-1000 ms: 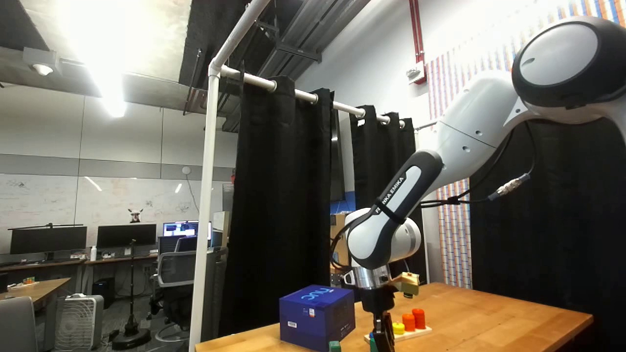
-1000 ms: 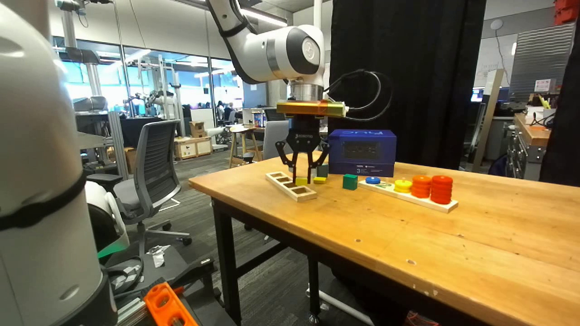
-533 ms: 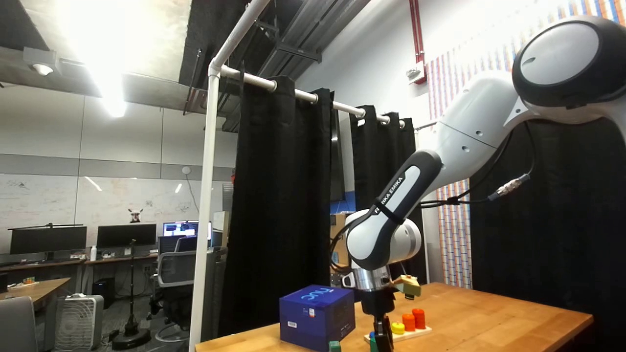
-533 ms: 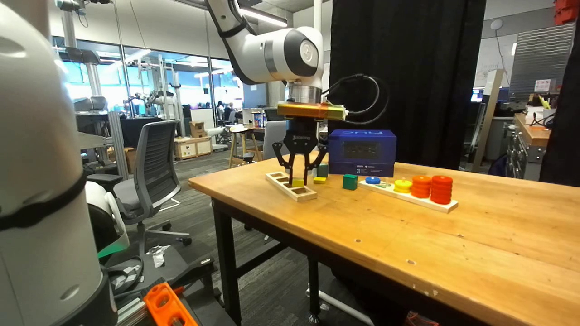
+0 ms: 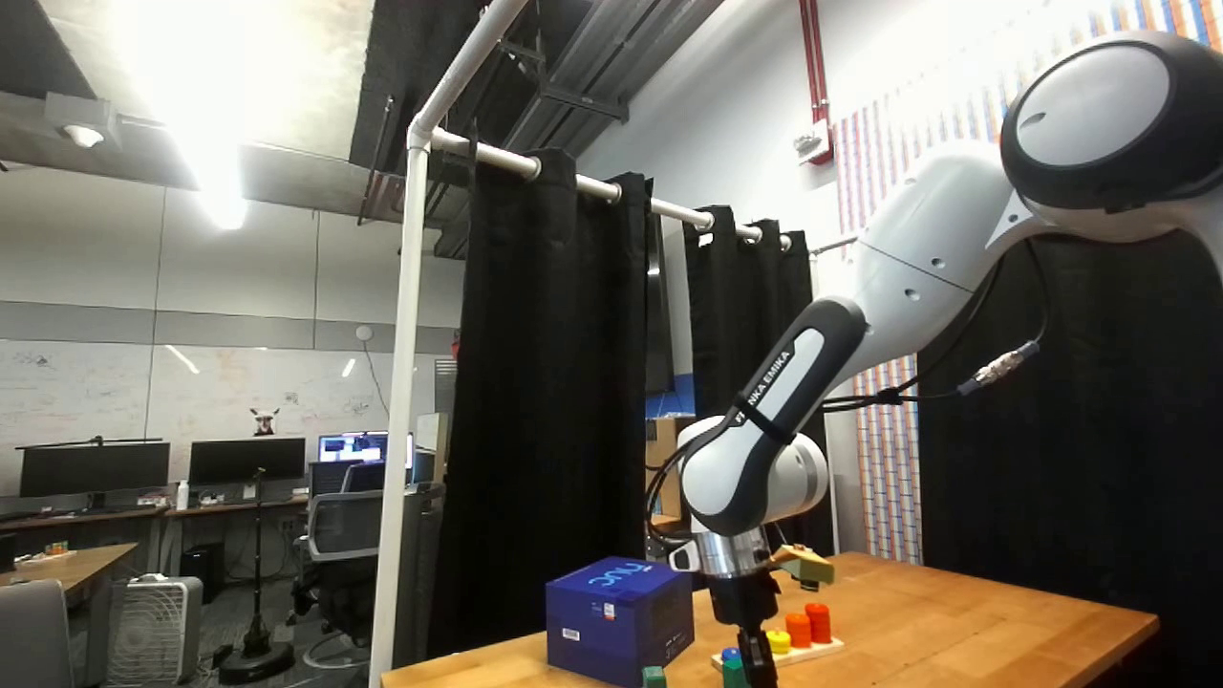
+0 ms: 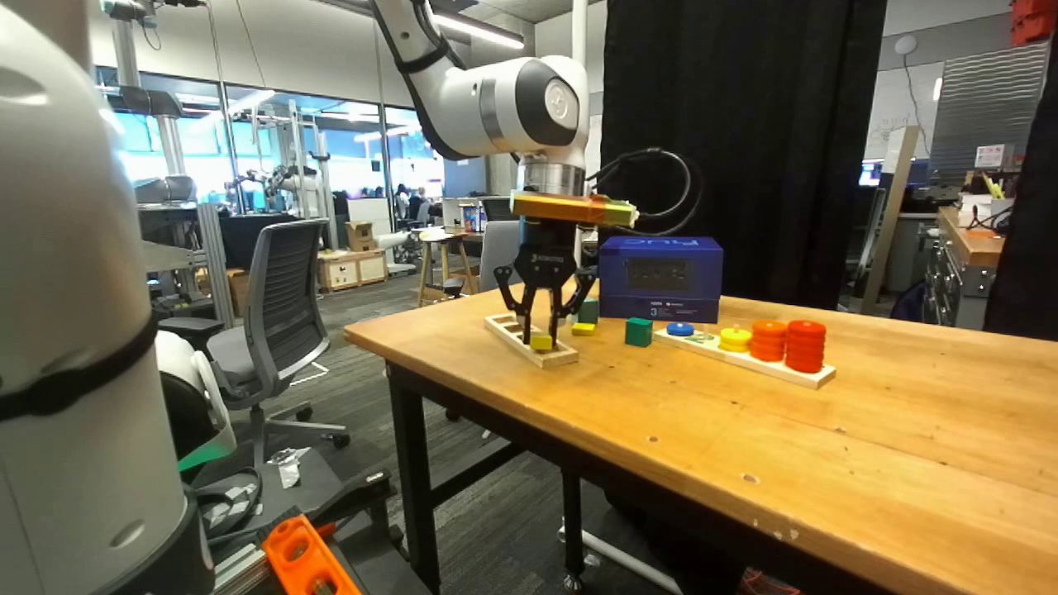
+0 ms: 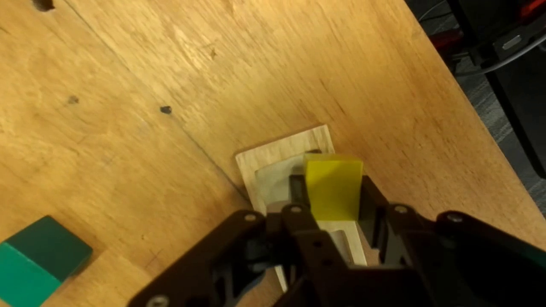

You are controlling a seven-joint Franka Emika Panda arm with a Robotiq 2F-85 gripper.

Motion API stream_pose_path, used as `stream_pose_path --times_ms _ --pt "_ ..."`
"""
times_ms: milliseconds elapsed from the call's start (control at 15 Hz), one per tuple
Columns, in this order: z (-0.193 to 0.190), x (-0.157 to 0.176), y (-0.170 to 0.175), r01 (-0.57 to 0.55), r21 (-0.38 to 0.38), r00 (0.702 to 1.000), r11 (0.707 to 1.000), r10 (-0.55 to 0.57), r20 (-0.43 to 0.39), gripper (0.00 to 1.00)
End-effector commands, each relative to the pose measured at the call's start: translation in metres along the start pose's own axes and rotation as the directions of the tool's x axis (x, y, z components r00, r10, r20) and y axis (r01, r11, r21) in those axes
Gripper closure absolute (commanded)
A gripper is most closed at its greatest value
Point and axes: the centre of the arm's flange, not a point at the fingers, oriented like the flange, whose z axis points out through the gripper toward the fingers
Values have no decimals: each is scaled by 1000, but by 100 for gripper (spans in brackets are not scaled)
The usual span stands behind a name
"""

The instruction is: Put the yellow block on the table in the first compartment from the right of the wooden tray

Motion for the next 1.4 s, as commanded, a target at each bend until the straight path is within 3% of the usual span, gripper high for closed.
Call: stream_pose_path --times_ms 0,1067,1133,1200,1333 --pt "-6 -3 0 51 -14 999 999 -51 8 82" --pt "-12 5 11 123 -22 992 992 -123 16 82" --pt "-12 5 12 120 -22 993 993 -120 18 43" --pt "-13 6 13 120 -21 993 993 -120 15 42" --pt "-14 7 14 121 -20 993 992 -121 12 29"
